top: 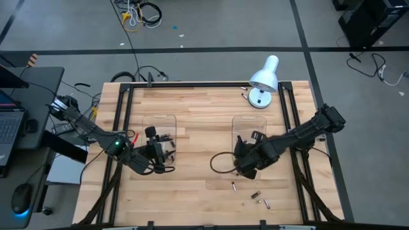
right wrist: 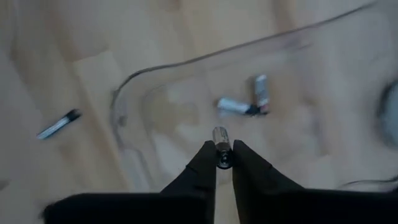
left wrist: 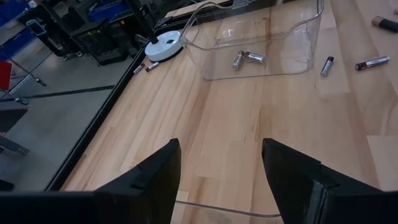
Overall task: Sort batteries
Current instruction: Put the silver battery into the right transparent bin
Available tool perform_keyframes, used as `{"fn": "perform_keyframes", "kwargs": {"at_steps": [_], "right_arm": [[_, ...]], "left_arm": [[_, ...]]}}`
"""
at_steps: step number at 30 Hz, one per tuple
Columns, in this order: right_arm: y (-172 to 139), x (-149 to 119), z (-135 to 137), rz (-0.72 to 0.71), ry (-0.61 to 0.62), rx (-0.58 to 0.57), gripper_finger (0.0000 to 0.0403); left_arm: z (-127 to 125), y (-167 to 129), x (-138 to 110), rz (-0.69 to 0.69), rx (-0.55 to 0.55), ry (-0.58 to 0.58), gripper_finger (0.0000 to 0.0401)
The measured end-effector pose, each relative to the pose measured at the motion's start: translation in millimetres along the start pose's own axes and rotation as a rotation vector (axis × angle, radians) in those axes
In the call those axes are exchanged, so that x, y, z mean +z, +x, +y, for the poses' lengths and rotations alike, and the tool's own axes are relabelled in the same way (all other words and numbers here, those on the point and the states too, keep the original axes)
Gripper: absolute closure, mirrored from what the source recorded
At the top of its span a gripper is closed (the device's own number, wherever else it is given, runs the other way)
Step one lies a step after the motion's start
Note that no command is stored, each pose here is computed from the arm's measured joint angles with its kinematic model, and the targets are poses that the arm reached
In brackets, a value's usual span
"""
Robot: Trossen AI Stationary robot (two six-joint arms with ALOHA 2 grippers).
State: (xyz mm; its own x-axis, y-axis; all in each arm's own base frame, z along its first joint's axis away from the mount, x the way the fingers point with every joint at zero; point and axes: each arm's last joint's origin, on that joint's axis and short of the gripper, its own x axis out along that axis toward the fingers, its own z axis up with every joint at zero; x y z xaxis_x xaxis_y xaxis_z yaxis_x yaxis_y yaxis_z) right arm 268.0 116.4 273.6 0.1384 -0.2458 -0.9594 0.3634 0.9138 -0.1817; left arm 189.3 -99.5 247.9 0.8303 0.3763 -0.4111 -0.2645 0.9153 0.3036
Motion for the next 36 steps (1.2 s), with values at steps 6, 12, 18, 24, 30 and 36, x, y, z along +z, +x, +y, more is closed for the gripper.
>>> {"fn": "perform_keyframes", "kwargs": {"at_steps": [6,12,18,24,30,36], "right_arm": [[5.7,9.3,-6.2,0.037,0.015,0.032,0.0311],[4.6,8.9,-0.7,0.012,0.025,0.059,0.0284],[-4.5,1.3,27.8,-0.103,0.031,0.183,0.0292],[-20.1,-13.8,61.0,-0.266,0.014,0.309,0.0302],[-31.9,-30.8,85.1,-0.415,-0.008,0.354,0.0307],[-12.0,-38.5,108.1,-0.372,-0.004,0.338,0.0307]], "left_arm": [[-0.1,-0.1,0.0,0.000,-0.001,-0.002,0.0178],[-0.6,0.0,-0.1,0.005,-0.019,-0.003,0.0178],[-1.5,-0.1,-0.4,0.013,-0.051,-0.004,0.0178],[-1.9,-0.1,-0.4,0.017,-0.066,-0.024,0.0178],[-2.8,-0.2,1.6,0.004,-0.080,-0.055,0.0178],[-7.7,-1.2,6.7,-0.009,-0.214,-0.126,0.0178]]}}
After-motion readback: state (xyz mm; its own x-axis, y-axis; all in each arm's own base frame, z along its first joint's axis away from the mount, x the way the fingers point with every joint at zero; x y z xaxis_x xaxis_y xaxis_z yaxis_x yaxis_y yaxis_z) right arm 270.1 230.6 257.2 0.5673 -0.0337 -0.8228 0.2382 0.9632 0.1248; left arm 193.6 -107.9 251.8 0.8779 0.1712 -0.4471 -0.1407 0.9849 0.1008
